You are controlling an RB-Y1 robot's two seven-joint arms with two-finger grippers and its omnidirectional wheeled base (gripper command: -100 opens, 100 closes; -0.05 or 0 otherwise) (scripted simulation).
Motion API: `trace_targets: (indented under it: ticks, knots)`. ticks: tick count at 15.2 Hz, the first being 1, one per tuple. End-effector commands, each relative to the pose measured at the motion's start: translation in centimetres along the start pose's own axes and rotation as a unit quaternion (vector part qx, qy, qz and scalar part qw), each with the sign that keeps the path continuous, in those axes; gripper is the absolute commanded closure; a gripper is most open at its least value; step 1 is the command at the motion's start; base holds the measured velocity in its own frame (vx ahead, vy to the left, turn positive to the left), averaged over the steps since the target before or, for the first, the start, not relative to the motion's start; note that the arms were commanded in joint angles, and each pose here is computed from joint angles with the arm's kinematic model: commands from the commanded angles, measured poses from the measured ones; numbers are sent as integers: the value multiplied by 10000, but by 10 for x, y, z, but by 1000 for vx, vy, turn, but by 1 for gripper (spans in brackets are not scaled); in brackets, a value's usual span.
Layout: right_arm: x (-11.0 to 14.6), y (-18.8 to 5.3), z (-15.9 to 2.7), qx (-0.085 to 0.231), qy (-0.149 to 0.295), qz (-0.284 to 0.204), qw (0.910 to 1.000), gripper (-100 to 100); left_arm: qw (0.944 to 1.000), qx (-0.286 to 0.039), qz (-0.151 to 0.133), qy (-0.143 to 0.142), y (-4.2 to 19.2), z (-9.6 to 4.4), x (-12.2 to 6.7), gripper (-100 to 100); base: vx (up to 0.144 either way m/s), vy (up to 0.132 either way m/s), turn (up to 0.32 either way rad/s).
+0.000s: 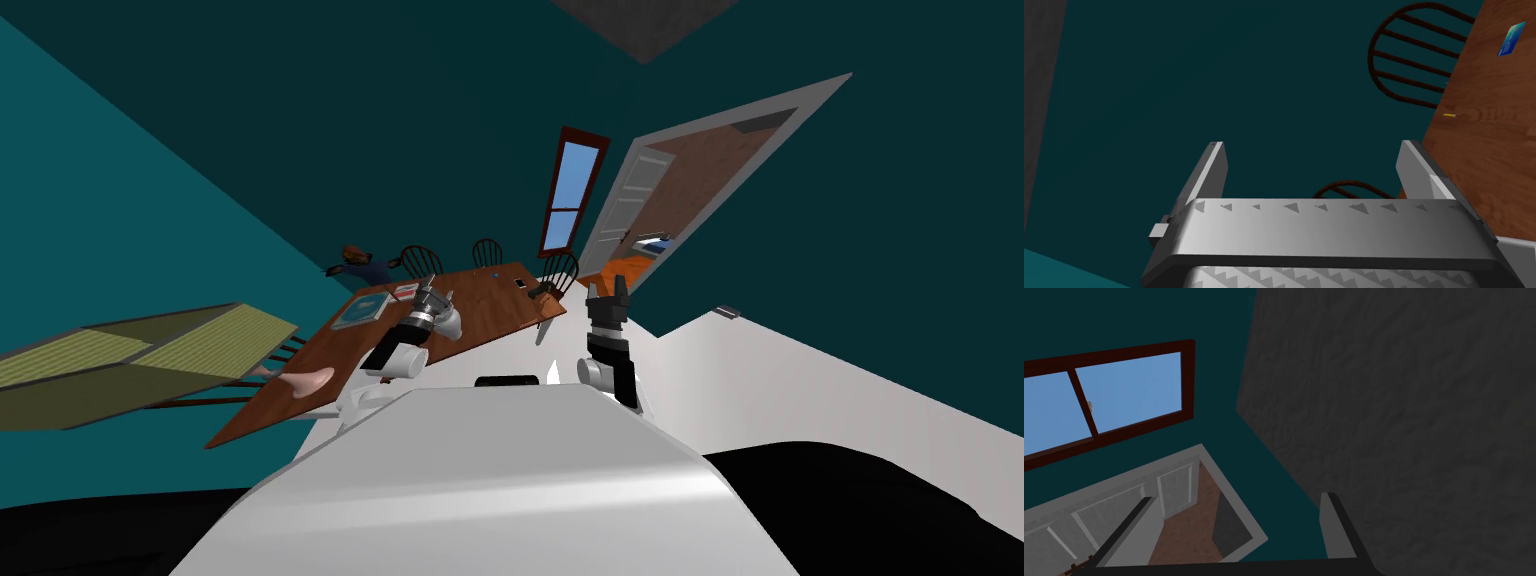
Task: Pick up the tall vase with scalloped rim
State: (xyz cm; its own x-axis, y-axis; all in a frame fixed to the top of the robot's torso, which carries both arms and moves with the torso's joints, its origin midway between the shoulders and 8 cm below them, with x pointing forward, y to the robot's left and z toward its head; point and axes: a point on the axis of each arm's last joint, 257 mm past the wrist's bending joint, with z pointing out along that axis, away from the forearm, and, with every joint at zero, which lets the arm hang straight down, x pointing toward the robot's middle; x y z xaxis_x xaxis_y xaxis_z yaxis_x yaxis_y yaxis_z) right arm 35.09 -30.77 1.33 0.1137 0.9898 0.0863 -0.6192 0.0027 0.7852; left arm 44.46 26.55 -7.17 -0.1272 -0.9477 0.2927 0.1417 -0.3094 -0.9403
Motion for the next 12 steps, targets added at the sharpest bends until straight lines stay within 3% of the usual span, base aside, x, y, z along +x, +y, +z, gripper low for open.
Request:
trace_targets:
  ticks: [1,9,12]
  knots:
    - [0,0,0,0,0,0,10000,0,9997,-208,-47,-70,9,1,-4,-100,-4,22,-19]
    - [0,0,0,0,0,0,10000,0,9956,-825,-388,-202,30,9,-13,-100,-6,21,-44]
    - [0,0,0,0,0,0,10000,0,9938,-1005,-383,-288,39,7,-17,-100,-4,23,-33]
